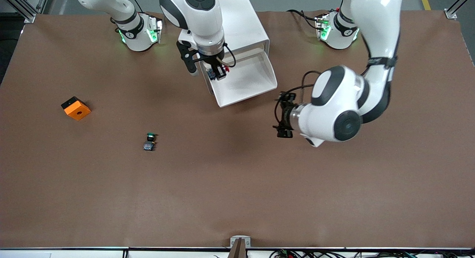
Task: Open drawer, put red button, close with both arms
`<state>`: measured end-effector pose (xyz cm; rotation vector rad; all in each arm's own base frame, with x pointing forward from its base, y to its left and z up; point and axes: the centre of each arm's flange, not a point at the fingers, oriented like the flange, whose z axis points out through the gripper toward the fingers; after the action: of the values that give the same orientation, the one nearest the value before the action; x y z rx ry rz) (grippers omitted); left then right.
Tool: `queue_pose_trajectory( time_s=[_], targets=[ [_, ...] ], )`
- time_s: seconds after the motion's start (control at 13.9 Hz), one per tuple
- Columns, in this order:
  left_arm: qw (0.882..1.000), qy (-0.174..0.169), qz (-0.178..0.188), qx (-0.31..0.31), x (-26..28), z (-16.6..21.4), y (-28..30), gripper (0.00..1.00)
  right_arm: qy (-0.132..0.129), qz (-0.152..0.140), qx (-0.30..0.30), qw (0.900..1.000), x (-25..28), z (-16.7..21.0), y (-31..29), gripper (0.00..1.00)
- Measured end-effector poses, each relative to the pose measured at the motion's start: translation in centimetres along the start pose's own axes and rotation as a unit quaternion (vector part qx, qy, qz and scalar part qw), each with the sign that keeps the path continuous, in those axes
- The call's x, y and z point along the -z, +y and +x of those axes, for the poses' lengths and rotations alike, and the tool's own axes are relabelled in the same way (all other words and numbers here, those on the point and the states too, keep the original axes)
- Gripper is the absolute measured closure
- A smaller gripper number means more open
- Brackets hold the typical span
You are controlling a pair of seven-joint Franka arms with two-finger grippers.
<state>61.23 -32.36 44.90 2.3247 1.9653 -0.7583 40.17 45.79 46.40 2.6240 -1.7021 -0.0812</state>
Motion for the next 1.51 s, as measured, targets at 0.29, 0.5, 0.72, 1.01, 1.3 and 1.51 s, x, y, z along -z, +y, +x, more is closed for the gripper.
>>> queue_pose_trajectory(
  time_s=[0.29, 0.5, 0.72, 1.01, 1.3, 1.51],
  targets=[
    [0.976, 0.103, -0.065, -0.178, 9.5, 3.0, -3.8, 0.0, 0.0, 0.001, -0.037, 0.999, -1.7, -2.5, -2.3, 0.57],
    [0.95, 0.188, -0.065, -0.239, 11.5, 3.9, -4.9, 0.0, 0.003, -0.005, -0.071, 0.997, -4.3, -5.9, -3.6, 0.57],
    [0.931, 0.206, -0.062, -0.295, 14.0, 6.5, -5.5, 0.0, 0.011, -0.014, -0.084, 0.996, -7.7, -9.5, -3.9, 0.57],
    [0.901, 0.206, -0.058, -0.376, 19.0, 14.1, -9.4, 0.0, 0.002, -0.003, -0.101, 0.995, -9.8, -11.9, -4.3, 0.57],
    [0.851, 0.21, -0.052, -0.478, 21.6, 20.7, -16.4, 0.0, -0.003, 0.003, -0.104, 0.995, -10.0, -13.4, -3.7, 0.57],
    [0.821, 0.219, -0.055, -0.524, 22.1, 23.2, -20.3, 0.0, 0.004, -0.005, -0.101, 0.995, -11.5, -14.0, -3.4, 0.57]
  ],
)
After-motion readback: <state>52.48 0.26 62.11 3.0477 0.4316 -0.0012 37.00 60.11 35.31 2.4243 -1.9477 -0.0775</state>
